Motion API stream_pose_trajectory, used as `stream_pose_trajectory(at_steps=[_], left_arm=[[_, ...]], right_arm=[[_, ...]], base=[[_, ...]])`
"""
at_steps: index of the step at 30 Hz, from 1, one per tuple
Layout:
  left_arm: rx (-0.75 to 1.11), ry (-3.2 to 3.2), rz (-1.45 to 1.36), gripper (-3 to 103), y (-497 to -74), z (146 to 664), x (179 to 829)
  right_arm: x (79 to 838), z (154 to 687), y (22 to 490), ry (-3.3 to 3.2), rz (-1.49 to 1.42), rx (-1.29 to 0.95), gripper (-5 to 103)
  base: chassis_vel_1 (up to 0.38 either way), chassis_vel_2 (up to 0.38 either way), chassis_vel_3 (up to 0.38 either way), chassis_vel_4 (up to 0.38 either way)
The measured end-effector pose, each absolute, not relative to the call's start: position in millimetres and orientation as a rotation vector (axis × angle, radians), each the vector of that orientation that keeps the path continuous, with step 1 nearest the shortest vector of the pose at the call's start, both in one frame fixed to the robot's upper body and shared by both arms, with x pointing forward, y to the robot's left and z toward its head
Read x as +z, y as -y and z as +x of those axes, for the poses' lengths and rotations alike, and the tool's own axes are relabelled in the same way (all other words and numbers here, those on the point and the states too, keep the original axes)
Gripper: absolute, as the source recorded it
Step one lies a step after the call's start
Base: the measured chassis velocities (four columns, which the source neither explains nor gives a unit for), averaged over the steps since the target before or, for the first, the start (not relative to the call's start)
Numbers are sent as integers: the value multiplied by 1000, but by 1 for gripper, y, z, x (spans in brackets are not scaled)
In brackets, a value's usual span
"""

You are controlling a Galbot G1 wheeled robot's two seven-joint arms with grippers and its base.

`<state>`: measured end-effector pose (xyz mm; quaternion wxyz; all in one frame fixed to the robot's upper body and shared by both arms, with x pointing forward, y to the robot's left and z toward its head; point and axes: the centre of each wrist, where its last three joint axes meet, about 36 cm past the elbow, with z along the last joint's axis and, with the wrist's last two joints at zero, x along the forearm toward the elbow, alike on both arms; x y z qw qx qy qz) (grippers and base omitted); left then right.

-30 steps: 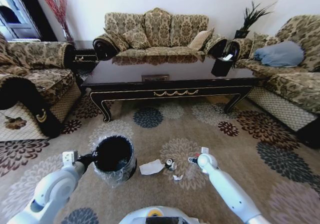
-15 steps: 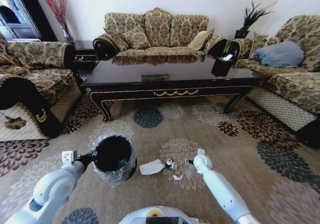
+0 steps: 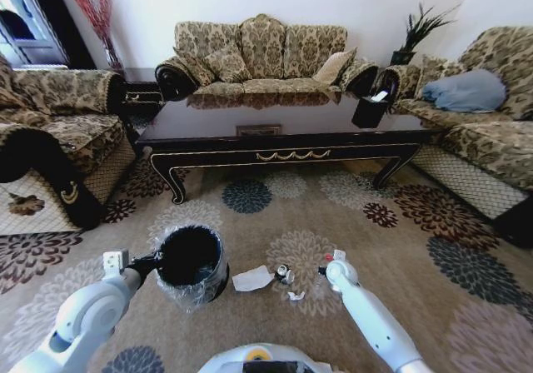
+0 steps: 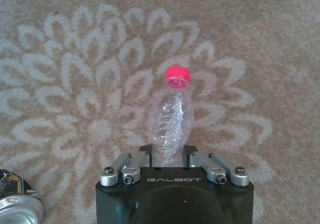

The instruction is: Move to the front of the table and pick up the trash from the floor, then place it into the trash bin.

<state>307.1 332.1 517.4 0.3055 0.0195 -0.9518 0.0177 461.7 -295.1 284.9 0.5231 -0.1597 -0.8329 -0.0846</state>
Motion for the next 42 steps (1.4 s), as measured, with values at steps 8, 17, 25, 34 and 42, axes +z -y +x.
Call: stream_pose_trajectory(at_steps=[8,17,25,34,42], left_arm=[[-8,2532,-2,4,-327,309,520],[-105,2539,-145,4,-317,319,531],[-204,2510,-373,4,-292,357,532],[-157,2479,-567,4,-267,388,534],[-95,2486,-766,4,-232,415,532]], right_arm=[[304,456,318,2045,-419,-161,21],[362,444,344,2172,-417,-172,21],[428,386,351,2360,-351,-180,21],[493,340,336,2621,-238,-182,21],[528,307,313,2799,-132,-194,21]], base=[[0,0,0,0],[0,0,0,0],[0,0,0,0],[0,0,0,0],[0,0,0,0]])
